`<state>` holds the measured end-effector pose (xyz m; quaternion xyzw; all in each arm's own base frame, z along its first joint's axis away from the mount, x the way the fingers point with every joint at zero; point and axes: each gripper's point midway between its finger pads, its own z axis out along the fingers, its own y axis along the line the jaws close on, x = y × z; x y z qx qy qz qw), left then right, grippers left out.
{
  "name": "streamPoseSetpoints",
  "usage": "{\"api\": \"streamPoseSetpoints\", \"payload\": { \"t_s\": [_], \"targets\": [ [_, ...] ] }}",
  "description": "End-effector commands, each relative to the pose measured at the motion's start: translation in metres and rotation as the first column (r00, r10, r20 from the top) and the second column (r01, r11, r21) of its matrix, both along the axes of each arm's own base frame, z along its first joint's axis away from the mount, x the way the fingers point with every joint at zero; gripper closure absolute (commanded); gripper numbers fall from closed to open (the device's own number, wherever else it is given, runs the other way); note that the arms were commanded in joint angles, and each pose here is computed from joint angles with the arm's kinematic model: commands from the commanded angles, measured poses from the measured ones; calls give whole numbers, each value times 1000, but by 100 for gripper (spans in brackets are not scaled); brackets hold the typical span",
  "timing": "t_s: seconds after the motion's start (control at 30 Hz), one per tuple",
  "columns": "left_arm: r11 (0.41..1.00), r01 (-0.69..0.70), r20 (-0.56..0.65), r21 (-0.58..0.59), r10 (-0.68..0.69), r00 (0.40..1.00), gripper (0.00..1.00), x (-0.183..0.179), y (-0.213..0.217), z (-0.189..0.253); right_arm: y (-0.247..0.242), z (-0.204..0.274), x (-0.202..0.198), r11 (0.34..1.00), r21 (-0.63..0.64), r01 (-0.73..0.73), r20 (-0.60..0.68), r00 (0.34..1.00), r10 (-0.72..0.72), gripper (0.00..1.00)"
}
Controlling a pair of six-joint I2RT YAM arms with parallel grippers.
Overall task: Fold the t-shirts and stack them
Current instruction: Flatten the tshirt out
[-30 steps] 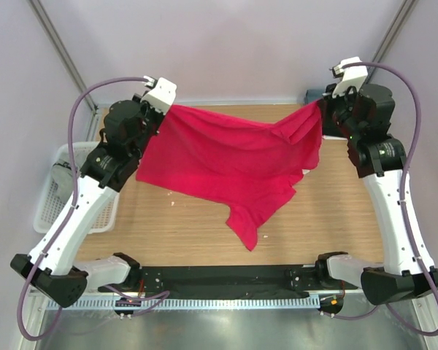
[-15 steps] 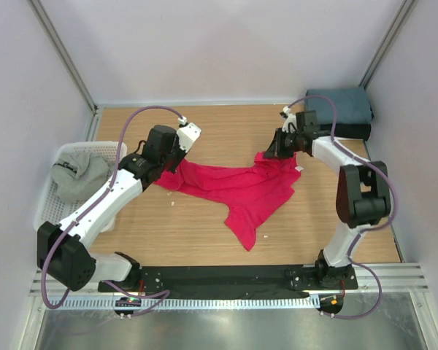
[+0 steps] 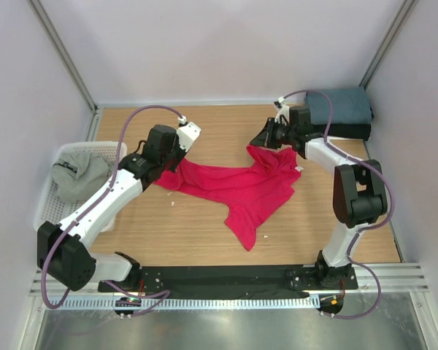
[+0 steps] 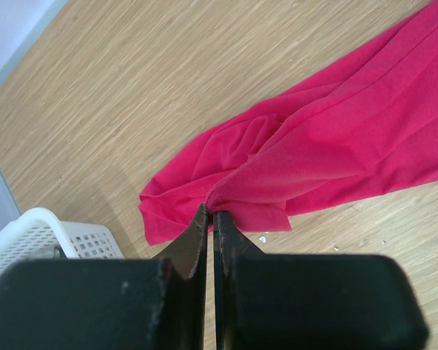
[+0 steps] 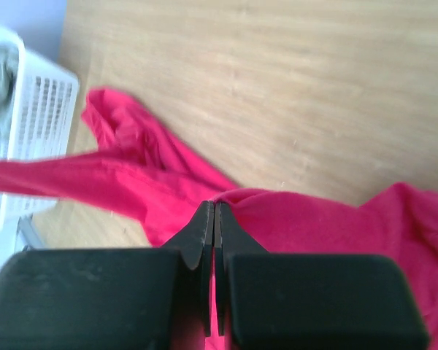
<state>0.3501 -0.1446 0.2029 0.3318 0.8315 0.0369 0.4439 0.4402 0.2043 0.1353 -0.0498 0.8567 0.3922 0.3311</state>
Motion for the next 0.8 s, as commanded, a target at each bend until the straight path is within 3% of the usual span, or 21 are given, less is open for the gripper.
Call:
{"api": "streamPoseSetpoints", "payload": {
  "t_s": [0.0, 0.23, 0.53, 0.63, 0.67, 0.77],
  "targets": [
    [1000, -8, 49, -23, 9, 999, 100, 9, -3, 13, -17, 53, 24, 990, 28, 137, 204, 969, -139, 99],
    [999, -5, 53, -32, 6, 999, 100, 5, -2, 15, -57, 63, 44, 932, 36, 360, 257, 898, -357, 99],
    [1000, -14, 69, -26, 15, 997, 100, 0, 4, 19, -105, 24, 46, 808, 33, 588, 116, 801, -587, 99],
    [1000, -16, 71, -27, 17, 997, 100, 0, 4, 19, -132, 27, 39, 727, 0, 687, 127, 721, -681, 99],
    [1000, -16, 68, -25, 17, 998, 100, 1, 4, 17, -151, 24, 35, 652, -28, 758, 149, 648, -747, 99],
    [1000, -10, 60, -27, 12, 998, 100, 2, 2, 15, -178, 27, 21, 539, -82, 838, 181, 545, -819, 99]
  ]
}}
